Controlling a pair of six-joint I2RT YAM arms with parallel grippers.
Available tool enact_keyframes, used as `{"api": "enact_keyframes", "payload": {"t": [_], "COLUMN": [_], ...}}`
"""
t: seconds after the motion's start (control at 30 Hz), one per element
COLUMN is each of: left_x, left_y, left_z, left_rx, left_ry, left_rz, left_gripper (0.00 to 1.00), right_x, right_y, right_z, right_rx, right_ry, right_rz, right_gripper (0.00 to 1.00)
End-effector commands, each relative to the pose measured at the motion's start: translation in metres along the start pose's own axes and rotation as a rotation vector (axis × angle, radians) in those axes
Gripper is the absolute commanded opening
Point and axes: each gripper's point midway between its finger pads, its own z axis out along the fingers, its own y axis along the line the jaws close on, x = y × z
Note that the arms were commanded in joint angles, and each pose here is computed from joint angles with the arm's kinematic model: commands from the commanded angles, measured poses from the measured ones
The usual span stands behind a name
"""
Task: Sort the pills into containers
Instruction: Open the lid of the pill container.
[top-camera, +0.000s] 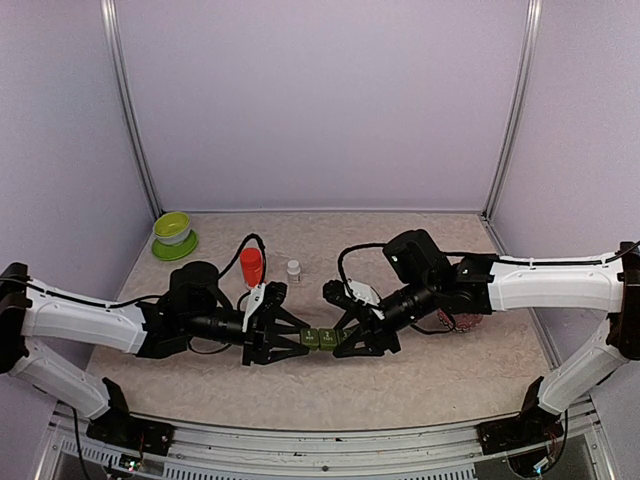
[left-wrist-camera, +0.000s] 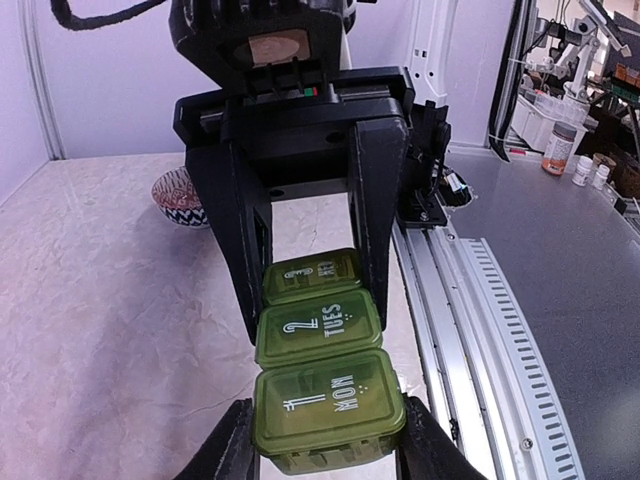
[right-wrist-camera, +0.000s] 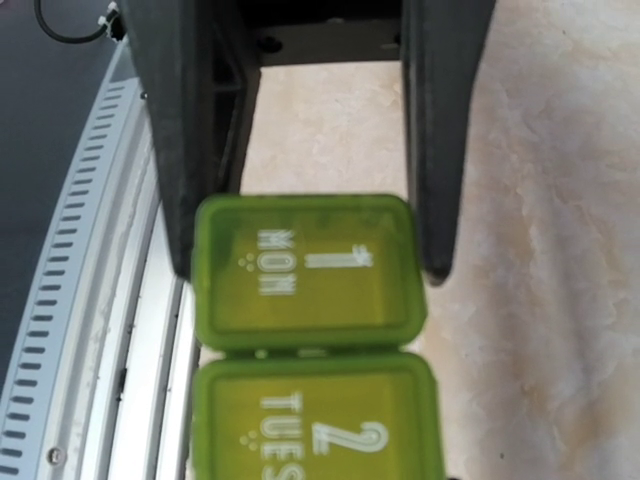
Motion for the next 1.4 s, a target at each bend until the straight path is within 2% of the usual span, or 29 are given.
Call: {"api": "enact_keyframes", "payload": {"t": [0.0,0.07,0.1,0.23,0.33,0.5,0.9,1.03,1.1,1.23,1.37], "left_x": [-0.007,-0.003,-0.001,0.003,0.003,0.002,-0.003,0.000,0.004,0.007,0.008], "left_y": [-0.003,-0.002,-0.001,-0.001,0.001,0.007,0.006,0.003,0.002,0.000,0.000], "left_z": [-0.002,0.000,0.001,0.004,0.005,0.006,0.003,0.005,0.007,0.007,0.007], "left_rx": [-0.004,-0.006,-0.011,-0.014,-0.024,-0.052,-0.047,-0.022,-0.007,0.006,0.004], "left_ry": [-0.025,-0.007,0.002,0.019,0.021,0.016,-0.017,-0.004,0.009,0.027,0.029], "left_rz": [0.020,0.016,0.015,0.012,0.011,0.003,0.009,0.007,0.003,0.001,0.000], "left_gripper": [0.38,0.56,0.61,0.67,0.67,0.58,0.54,0.49,0.49,0.58,0.57], "right_x": [-0.010,-0.010,-0.010,-0.011,-0.009,-0.007,0.000,-0.003,-0.003,-0.003,-0.002], "right_y": [-0.004,-0.004,-0.003,-0.003,-0.004,-0.005,-0.007,-0.007,-0.007,-0.007,-0.007], "right_z": [-0.004,-0.004,-0.004,-0.004,-0.003,-0.001,0.004,0.003,0.003,0.002,0.002], "right_rx": [-0.003,-0.008,-0.009,-0.011,-0.011,-0.015,-0.018,-0.014,-0.013,-0.012,-0.010], "right_ry": [-0.023,-0.023,-0.023,-0.024,-0.013,-0.001,0.021,0.014,0.013,0.013,0.013], "right_rz": [0.012,0.013,0.014,0.012,0.016,0.021,0.032,0.024,0.023,0.022,0.021], "right_gripper": [0.31,0.31,0.31,0.31,0.31,0.31,0.31,0.31,0.31,0.31,0.31]}}
